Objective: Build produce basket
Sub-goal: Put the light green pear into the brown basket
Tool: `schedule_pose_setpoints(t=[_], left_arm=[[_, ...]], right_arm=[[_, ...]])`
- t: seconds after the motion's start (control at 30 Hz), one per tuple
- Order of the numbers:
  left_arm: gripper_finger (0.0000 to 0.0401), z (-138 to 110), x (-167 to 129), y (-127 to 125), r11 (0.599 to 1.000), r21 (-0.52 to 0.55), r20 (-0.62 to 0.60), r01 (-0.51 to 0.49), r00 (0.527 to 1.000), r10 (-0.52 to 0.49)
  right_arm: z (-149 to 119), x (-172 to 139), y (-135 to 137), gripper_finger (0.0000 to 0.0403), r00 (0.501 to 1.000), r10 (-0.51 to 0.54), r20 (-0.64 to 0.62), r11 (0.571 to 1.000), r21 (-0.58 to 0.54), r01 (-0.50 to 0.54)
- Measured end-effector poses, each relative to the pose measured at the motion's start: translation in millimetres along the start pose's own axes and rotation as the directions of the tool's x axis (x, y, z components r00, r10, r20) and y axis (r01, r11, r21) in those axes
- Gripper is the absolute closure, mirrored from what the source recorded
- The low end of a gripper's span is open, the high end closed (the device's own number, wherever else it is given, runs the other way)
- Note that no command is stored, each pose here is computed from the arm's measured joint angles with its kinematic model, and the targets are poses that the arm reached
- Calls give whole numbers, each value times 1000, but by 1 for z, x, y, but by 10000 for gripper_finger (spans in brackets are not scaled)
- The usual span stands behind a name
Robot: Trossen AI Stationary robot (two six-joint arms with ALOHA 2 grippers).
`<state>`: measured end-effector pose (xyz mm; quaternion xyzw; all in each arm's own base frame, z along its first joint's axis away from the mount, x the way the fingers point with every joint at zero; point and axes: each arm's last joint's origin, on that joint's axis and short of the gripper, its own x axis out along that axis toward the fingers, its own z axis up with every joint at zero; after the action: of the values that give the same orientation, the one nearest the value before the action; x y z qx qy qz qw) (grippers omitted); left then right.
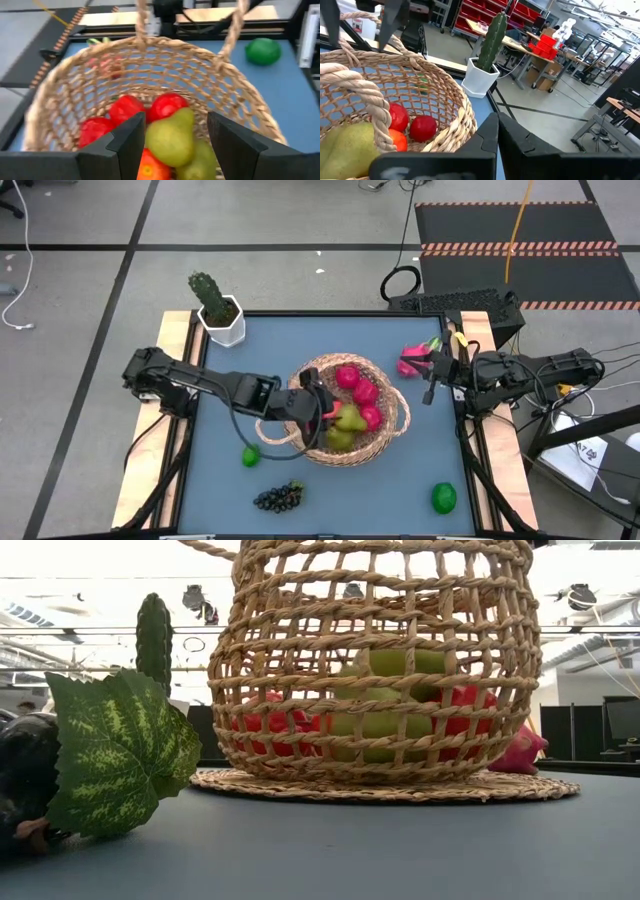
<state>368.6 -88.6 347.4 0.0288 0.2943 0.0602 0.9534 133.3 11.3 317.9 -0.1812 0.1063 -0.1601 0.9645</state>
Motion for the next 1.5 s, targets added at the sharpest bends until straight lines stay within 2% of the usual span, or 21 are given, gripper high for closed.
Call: schedule_pose_setpoints(t=[0.13,0.4,0.5,0.57,0.67,0.73,0.93,1.07,1.3,1.5], left_arm=[[189,2,-3,0,999,-10,7,43,999,-43],[190,12,-47,20,999,-43,57,29,998,-26],[190,11,-55,22,997,-75,49,34,998,-30],[190,12,-55,19,994,-75,60,74,996,-70],[190,14,-34,8,985,-76,83,152,986,-146],[190,8,-13,1,980,-67,36,188,982,-186],[190,-11,39,-10,981,-42,-53,191,980,-193],[190,-22,63,-4,985,-63,-115,161,979,-167],[190,-37,92,4,959,-117,-204,258,939,-278],[190,-52,109,18,955,-171,-296,241,912,-283]], right_arm=[[0,0,0,403,1000,1,0,1000,0,-1],[0,0,0,403,1000,1,0,1000,1,-1],[0,0,0,403,1000,1,-1,1000,7,-1],[0,0,0,403,1000,0,0,1000,7,0],[0,0,0,403,1000,1,-1,1000,6,-1],[0,0,0,403,1000,0,0,1000,7,0],[0,0,0,403,1000,1,-1,1000,6,-1],[0,0,0,403,1000,1,-1,1000,6,-1],[0,0,0,403,1000,1,-1,1000,0,-1],[0,0,0,403,1000,1,-2,1000,-4,-1]])
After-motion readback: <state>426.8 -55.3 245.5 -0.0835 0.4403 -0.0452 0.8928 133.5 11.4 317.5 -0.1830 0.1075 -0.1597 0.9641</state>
